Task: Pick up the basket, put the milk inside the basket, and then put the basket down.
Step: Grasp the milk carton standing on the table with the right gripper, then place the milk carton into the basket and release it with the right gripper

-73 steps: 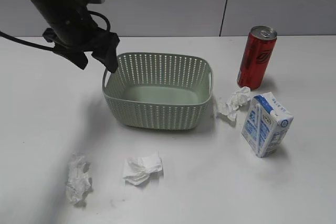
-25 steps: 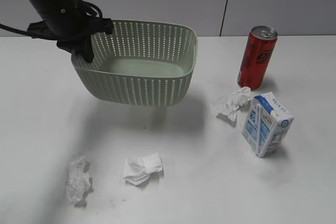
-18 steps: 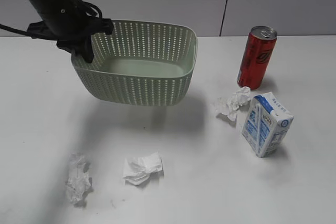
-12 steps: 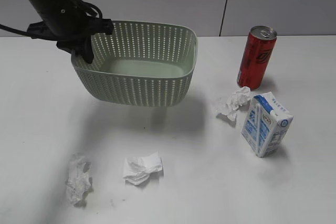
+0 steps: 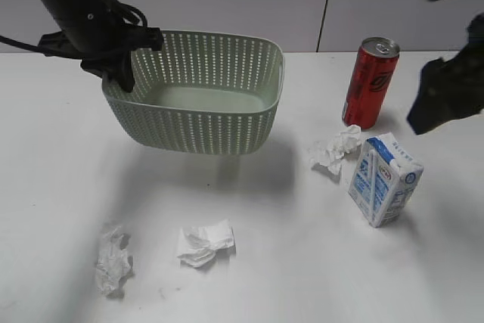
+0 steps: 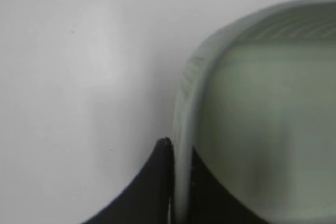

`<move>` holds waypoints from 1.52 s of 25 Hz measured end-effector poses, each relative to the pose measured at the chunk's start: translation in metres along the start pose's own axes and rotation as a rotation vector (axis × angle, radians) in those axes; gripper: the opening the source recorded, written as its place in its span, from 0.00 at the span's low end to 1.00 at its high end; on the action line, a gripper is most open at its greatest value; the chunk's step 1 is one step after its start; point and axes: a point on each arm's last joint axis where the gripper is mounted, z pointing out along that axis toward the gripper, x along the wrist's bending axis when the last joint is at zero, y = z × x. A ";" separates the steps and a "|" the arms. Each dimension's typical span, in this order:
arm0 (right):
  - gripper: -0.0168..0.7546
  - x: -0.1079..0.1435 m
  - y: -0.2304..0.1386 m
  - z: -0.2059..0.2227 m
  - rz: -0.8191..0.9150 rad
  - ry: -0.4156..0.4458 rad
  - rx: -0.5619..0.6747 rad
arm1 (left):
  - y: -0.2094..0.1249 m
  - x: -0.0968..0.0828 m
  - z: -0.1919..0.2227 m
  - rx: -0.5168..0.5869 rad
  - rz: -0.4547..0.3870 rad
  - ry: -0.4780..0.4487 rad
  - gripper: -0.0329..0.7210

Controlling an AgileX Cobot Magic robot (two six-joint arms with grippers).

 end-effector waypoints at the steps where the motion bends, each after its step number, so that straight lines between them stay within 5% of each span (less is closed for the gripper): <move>1: 0.85 0.005 0.005 0.012 -0.013 0.000 0.034 | 0.000 0.000 0.000 0.000 0.000 0.000 0.02; 13: 0.84 0.010 0.019 0.127 0.020 -0.019 0.231 | -0.001 0.000 0.000 0.007 0.000 0.001 0.02; 18: 0.75 0.008 0.015 0.152 0.024 -0.020 0.280 | -0.001 0.000 0.000 0.013 0.000 0.002 0.02; 25: 0.45 0.008 0.015 0.155 0.024 -0.022 0.281 | -0.001 0.000 0.000 0.013 0.000 0.002 0.02; 32: 0.43 0.009 0.017 0.150 0.023 -0.020 0.313 | -0.001 0.000 0.000 0.013 0.000 0.002 0.02; 38: 0.43 0.012 0.052 0.101 0.012 -0.010 0.345 | -0.001 0.000 0.000 0.013 0.000 0.002 0.02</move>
